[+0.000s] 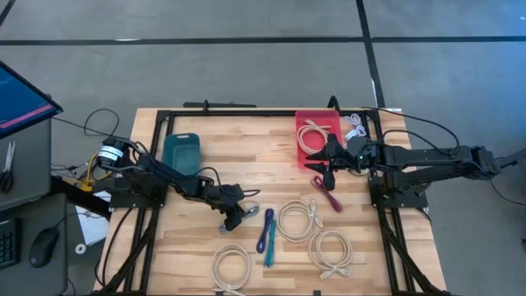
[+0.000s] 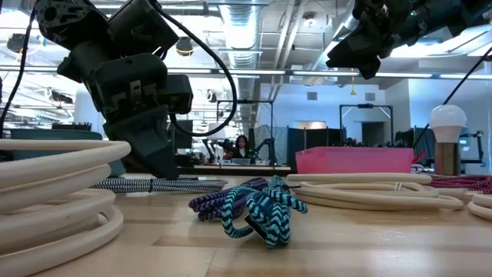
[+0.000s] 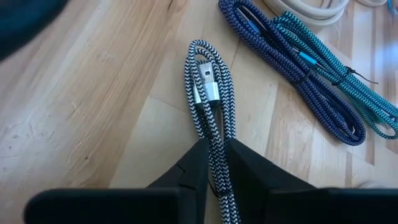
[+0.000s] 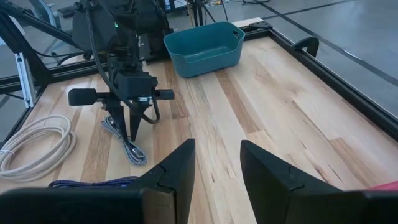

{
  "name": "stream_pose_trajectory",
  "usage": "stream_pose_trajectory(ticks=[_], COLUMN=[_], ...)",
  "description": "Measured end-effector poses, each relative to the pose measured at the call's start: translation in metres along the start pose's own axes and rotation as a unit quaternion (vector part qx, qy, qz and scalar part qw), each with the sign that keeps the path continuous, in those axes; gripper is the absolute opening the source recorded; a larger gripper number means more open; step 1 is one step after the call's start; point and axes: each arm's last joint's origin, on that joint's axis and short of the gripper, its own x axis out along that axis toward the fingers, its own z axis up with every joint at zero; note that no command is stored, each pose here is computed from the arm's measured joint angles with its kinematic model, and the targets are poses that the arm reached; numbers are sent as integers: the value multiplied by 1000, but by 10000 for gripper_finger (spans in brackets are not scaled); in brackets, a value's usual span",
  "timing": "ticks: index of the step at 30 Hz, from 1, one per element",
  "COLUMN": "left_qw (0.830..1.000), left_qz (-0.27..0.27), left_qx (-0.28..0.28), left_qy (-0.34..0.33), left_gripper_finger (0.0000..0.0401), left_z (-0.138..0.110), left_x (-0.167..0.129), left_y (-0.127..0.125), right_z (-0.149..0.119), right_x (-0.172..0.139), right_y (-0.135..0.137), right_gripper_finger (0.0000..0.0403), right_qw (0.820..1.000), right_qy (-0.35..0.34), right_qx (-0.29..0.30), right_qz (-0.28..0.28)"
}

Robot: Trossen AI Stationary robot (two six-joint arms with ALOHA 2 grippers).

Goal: Pick & Place USB Port
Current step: Put the gray charger cable in the blue bin

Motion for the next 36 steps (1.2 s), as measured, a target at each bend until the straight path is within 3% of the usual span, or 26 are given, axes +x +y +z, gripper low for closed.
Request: stream_pose_trajectory(ticks=[7,13,19,25,30,36], left_qw=[1000,999,997,990,978,952], left_qz=[11,1,-16,23,94,208], left_qx=[-8,-11,23,84,115,109], left_qy=[-11,-31,-66,-110,-150,-194], left_gripper_finger=[7,3,2,2,2,2], left_z=[1,5,14,34,52,49], left_x=[0,0,-1,-9,-48,-119], left_y=[0,-2,-4,1,6,9], right_z=[0,0,0,0,-1,-1], right_x=[0,0,0,0,0,0], right_y=[0,0,0,0,0,0], right_gripper_finger=[120,120,120,120,120,120], right_qw=[1000,1000,1000,1000,1000,1000], right_qy=[0,0,0,2,4,3], right_qx=[0,0,0,0,0,0], right_qz=[0,0,0,0,-1,-1])
